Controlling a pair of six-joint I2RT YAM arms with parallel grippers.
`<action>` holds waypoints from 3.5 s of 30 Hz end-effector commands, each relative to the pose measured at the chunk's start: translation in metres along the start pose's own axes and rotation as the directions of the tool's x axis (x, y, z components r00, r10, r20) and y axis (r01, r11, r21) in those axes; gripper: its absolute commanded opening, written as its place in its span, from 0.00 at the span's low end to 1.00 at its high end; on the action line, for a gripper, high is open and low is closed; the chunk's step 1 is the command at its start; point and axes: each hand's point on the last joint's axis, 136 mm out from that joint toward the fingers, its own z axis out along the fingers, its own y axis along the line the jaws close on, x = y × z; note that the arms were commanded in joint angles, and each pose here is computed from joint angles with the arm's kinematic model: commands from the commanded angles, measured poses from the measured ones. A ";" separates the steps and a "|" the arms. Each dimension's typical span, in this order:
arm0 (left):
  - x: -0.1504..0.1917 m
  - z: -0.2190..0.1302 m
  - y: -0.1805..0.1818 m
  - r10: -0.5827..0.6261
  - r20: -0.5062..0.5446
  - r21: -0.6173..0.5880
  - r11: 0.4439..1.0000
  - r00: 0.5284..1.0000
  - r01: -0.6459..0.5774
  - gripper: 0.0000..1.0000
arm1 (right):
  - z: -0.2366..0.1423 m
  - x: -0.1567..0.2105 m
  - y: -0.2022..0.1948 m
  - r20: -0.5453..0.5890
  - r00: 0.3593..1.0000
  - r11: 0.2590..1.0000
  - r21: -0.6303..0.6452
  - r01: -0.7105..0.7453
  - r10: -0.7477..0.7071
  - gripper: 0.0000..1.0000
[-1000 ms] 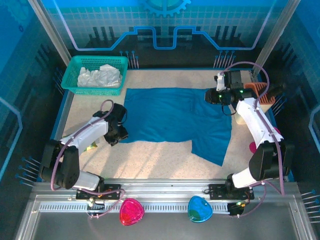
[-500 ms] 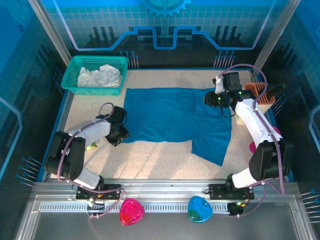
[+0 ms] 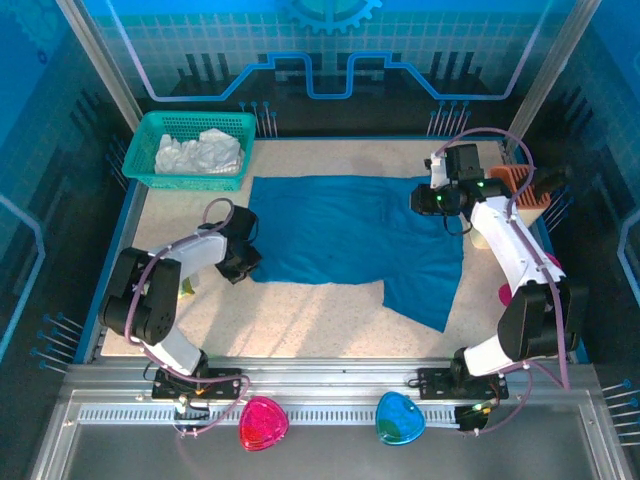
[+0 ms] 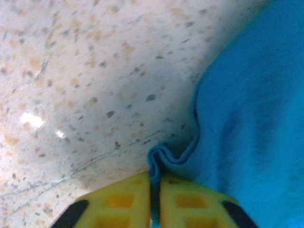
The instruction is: Fold and stack the t-shirts
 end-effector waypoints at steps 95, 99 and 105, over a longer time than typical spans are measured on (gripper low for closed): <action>0.005 -0.108 0.026 0.150 0.081 0.045 0.987 0.985 -0.154 0.00 | -0.077 0.121 -0.011 -0.344 0.076 0.001 0.213 0.977 -0.936 0.00; -0.005 -0.107 0.014 0.150 0.102 0.052 0.986 0.983 -0.156 0.00 | -0.058 0.091 -0.003 -0.340 0.044 -0.036 0.224 0.974 -0.939 0.00; -0.018 -0.097 -0.002 0.178 0.098 0.027 0.983 0.979 -0.182 0.00 | -0.036 0.034 -0.004 -0.316 0.042 -0.045 0.263 0.964 -0.948 0.00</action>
